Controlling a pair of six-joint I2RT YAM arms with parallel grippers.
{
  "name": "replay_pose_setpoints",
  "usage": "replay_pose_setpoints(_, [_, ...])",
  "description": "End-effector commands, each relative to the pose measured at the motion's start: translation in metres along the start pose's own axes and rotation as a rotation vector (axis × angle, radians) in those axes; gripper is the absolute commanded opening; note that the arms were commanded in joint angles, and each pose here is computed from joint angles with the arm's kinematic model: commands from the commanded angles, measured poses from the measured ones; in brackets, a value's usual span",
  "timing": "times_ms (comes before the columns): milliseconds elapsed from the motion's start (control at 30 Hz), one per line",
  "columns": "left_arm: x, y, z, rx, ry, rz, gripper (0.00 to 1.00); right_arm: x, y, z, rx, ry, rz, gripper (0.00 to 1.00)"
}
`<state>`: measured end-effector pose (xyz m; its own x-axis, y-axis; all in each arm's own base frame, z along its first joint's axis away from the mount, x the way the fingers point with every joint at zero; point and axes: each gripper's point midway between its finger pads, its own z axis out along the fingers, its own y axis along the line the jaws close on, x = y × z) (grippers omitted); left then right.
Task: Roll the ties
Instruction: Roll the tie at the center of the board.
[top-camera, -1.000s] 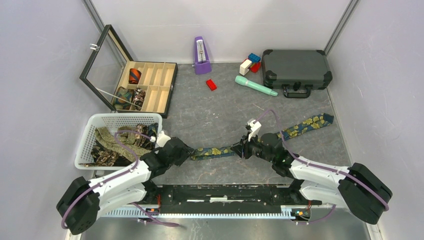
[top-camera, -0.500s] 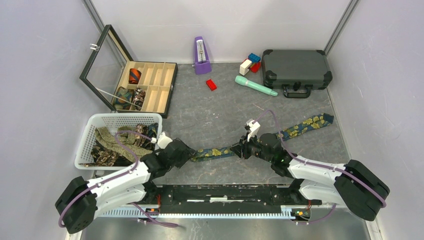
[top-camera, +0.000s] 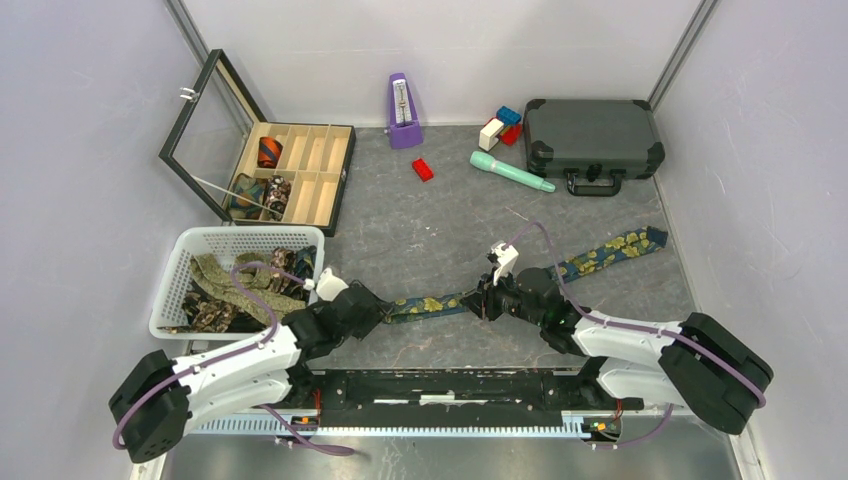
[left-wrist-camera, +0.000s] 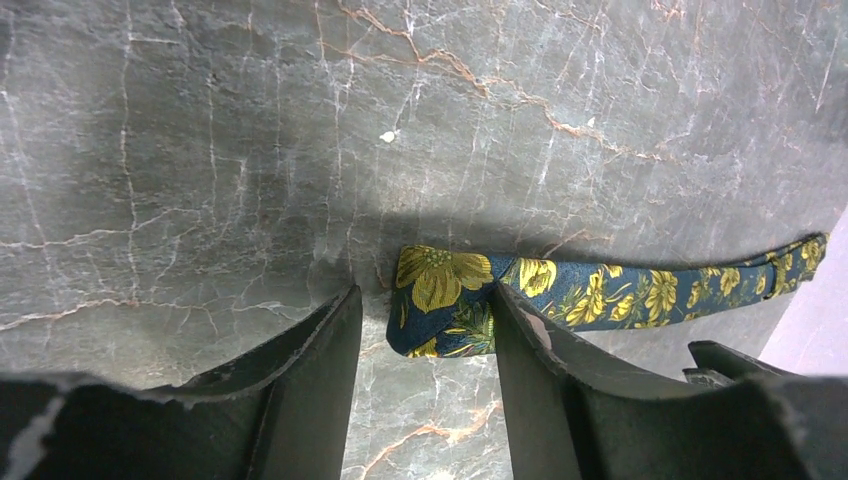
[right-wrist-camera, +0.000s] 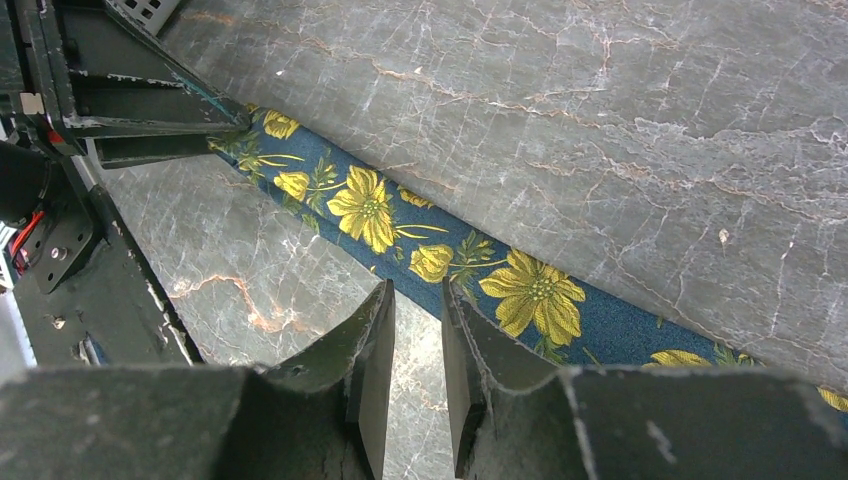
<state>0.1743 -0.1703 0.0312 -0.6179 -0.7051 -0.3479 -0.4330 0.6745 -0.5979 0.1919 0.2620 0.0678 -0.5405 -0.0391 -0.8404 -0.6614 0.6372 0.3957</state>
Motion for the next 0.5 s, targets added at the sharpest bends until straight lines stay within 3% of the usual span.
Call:
replay_pose_setpoints(0, [-0.0033,0.0023,0.0053,-0.011,-0.035,-0.029,0.56,-0.0059,0.0069,0.0016,-0.032,-0.029,-0.007,0.3])
replay_pose_setpoints(200, [0.0007,0.0005,0.0095,-0.005,-0.034,-0.019,0.44,-0.0025,0.0059,0.0027,-0.03,-0.016,-0.012,0.3])
replay_pose_setpoints(400, [-0.0013,-0.0026,0.0085,0.006,-0.051,0.013,0.11,-0.0015,0.0067,0.0033,-0.035,-0.008,-0.015,0.29])
replay_pose_setpoints(467, [-0.0032,-0.0035,0.0079,0.011,-0.061,0.035,0.07,-0.0039,0.0079,0.004,-0.039,-0.011,-0.017,0.29])
